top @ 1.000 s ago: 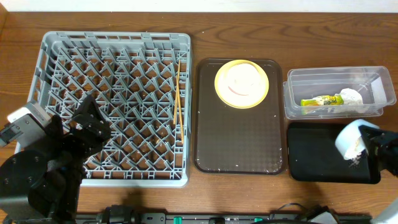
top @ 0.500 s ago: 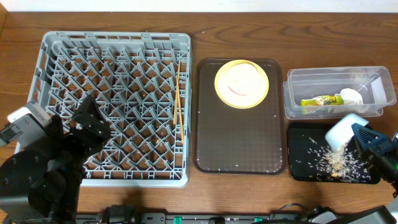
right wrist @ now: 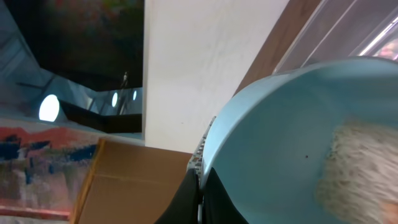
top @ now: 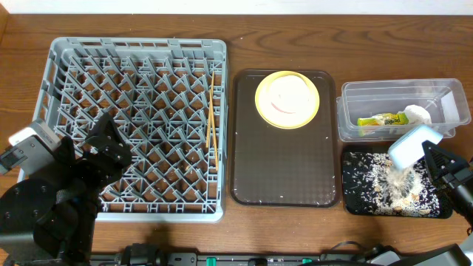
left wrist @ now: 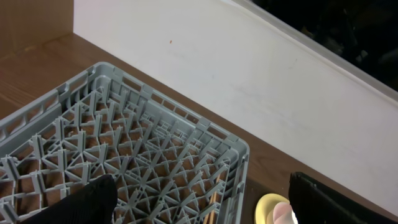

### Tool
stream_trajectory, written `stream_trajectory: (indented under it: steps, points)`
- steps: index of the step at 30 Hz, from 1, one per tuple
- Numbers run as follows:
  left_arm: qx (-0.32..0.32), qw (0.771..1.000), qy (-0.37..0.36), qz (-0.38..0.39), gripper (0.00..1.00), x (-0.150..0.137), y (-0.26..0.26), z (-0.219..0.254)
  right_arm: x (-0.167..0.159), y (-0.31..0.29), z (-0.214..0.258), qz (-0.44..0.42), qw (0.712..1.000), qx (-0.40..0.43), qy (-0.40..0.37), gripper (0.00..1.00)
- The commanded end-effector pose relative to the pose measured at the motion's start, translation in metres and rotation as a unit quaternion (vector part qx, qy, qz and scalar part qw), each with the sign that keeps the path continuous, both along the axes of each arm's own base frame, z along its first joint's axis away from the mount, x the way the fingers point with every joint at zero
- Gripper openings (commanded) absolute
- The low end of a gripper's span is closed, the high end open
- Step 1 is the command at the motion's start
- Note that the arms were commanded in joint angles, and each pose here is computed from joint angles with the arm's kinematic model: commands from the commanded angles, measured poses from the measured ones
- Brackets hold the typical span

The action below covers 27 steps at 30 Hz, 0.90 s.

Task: Sort waste into correct bins and load items into the dishwasher rack
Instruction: 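Tip the bowl over the black tray to pour out the rice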

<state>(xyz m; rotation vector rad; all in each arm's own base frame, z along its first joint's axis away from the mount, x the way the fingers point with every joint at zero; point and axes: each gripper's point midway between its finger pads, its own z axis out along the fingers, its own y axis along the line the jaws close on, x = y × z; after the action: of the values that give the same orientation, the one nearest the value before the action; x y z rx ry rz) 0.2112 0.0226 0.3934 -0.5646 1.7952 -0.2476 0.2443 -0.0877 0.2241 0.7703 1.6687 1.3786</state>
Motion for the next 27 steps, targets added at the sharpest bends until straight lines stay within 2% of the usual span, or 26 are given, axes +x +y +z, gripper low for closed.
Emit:
stream_trajectory:
  steps: [1, 7, 11, 15, 18, 21, 24, 27]
  points:
    - [0.002, 1.0, -0.007, -0.003, 0.89, -0.002, -0.001, 0.005, 0.0, 0.004, 0.009, 0.008, 1.0, 0.005, -0.028, 0.01]
    - [0.002, 1.0, -0.007, -0.003, 0.89, -0.002, -0.001, 0.005, 0.0, 0.003, 0.009, 0.008, 1.0, 0.003, -0.029, 0.01]
    - [0.002, 1.0, -0.007, -0.003, 0.89, -0.002, -0.001, 0.005, -0.004, 0.011, 0.008, 0.005, 0.997, 0.081, 0.013, 0.01]
    - [0.002, 1.0, -0.007, -0.003, 0.89, -0.002, -0.001, 0.006, 0.001, 0.001, 0.007, 0.006, 1.0, 0.021, -0.016, 0.01]
    - [0.002, 1.0, -0.007, -0.003, 0.89, -0.002, -0.001, 0.006, -0.001, 0.004, 0.008, 0.004, 0.997, 0.073, 0.009, 0.01]
    - [0.002, 1.0, -0.007, -0.003, 0.89, -0.002, -0.001, 0.005, 0.002, -0.001, 0.009, 0.005, 0.999, 0.042, -0.008, 0.01]
    - [0.002, 1.0, -0.007, -0.003, 0.89, -0.002, -0.001, 0.005, 0.001, 0.002, 0.009, 0.004, 0.997, 0.074, 0.01, 0.01]
    - [0.002, 1.0, -0.007, -0.003, 0.89, -0.002, -0.001, 0.005, 0.002, -0.001, 0.009, 0.005, 0.998, 0.058, 0.001, 0.01]
